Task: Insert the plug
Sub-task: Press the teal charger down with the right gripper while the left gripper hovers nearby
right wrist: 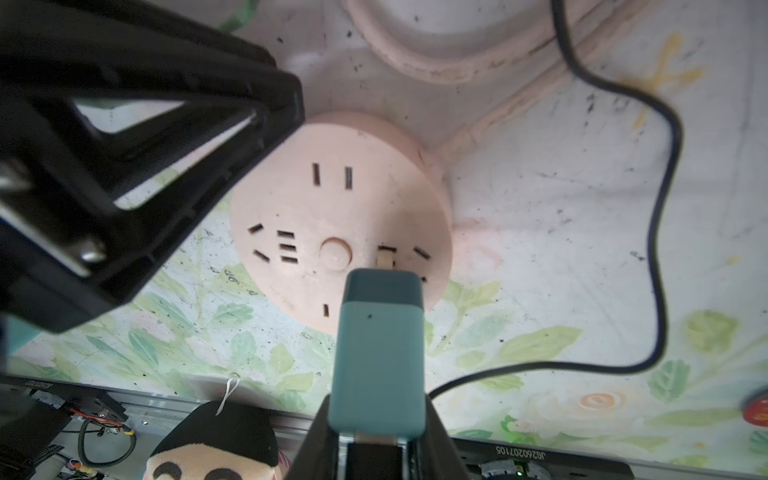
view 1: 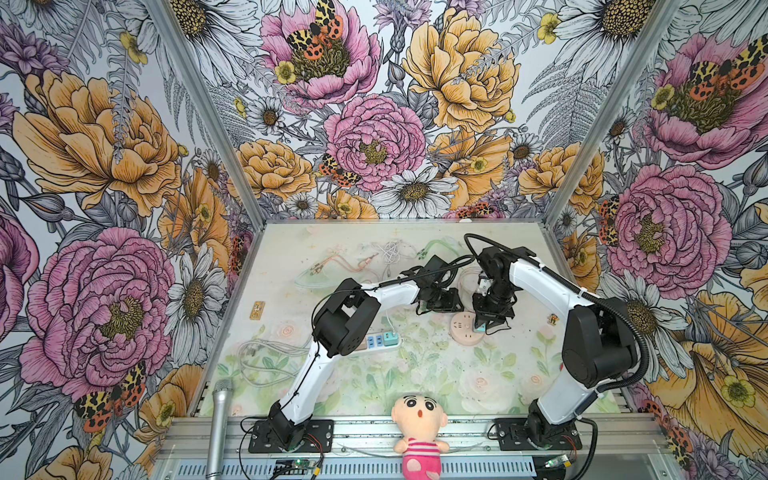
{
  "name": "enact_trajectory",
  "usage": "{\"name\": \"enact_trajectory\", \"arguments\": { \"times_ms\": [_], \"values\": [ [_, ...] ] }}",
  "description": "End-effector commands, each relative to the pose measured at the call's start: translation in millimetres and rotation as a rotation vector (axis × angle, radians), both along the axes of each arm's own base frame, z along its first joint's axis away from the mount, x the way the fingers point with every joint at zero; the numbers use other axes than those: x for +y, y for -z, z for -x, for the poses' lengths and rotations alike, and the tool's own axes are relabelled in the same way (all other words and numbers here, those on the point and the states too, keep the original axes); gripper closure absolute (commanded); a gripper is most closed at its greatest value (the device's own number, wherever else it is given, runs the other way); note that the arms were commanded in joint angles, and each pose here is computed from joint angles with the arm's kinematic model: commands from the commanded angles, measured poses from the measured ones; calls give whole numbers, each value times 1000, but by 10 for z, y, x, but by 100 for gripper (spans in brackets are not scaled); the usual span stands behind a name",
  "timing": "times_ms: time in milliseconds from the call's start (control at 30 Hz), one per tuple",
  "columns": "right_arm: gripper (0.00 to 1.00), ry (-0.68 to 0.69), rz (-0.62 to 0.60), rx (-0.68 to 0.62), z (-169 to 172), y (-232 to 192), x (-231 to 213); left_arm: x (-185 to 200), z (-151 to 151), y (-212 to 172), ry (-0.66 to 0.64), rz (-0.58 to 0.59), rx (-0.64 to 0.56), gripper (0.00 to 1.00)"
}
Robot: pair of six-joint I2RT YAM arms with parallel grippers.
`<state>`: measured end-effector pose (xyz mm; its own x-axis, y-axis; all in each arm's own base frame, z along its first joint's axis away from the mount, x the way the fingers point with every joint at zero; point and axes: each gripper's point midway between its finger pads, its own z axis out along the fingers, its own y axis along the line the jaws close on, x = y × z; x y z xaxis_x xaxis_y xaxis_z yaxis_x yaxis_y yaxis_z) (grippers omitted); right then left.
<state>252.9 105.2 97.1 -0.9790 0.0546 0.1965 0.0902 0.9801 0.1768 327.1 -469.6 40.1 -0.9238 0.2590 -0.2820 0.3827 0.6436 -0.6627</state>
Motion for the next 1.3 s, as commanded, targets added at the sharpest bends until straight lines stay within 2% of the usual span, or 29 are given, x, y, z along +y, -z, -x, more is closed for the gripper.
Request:
{"name": "enact_trajectory", "arguments": {
  "times_ms": [0, 200, 533, 800, 1100, 1267],
  "values": [
    [100, -12, -21, -94, -270, -44, 44, -27, 394, 75, 90, -32, 30, 74],
    [100, -16, -42, -49, -125, 28, 63, -23, 424, 44, 93, -43, 5, 75],
    [100, -1, 40, -101, 40, 36, -72, -31, 380, -6, 82, -38, -5, 75],
    [100, -19, 102, -67, 103, 177, -149, -27, 389, -101, 82, -28, -18, 75],
    [100, -63, 182, 3, 357, 510, -195, -57, 442, -109, 96, -22, -12, 75],
    [100, -52, 142, 35, 457, 659, -144, -62, 472, -126, 102, -20, -13, 75]
  ]
}}
